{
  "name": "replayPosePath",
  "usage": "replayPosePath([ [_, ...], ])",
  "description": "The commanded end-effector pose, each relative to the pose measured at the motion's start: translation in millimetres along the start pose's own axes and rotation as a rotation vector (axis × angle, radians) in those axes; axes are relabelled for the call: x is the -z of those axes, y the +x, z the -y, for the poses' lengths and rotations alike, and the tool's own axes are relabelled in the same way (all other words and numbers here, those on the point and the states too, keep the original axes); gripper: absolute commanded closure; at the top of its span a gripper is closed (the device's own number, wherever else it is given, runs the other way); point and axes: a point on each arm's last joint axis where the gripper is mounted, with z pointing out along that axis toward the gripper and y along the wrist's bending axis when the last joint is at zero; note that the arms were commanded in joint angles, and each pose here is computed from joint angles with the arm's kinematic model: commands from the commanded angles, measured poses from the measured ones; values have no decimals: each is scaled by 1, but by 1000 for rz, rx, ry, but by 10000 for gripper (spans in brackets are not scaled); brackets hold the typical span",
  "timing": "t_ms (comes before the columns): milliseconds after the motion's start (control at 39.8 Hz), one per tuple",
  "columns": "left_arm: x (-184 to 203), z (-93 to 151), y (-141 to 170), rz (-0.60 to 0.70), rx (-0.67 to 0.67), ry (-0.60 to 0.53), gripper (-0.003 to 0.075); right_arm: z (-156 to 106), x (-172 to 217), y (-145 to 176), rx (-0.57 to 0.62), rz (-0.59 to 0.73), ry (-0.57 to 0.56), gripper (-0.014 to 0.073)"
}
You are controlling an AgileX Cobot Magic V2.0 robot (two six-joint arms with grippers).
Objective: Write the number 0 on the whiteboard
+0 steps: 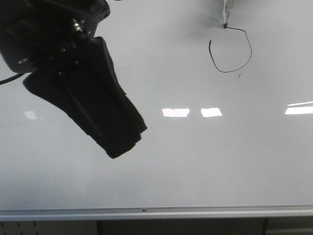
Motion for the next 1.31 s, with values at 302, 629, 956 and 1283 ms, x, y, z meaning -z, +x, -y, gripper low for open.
replayPosePath([
  [302, 14, 14, -12, 81, -30, 9, 740, -14, 16, -13, 19, 104, -32, 662],
  [629, 14, 14, -12, 81, -30, 9, 740, -27, 8, -6, 24, 21, -137, 662],
  [956, 14, 14, -12, 81, -30, 9, 740, -44, 54, -1, 92, -54, -344, 662],
  [1283, 15, 14, -14, 100, -23, 7, 738, -53, 86, 43, 104, -139, -442, 662],
])
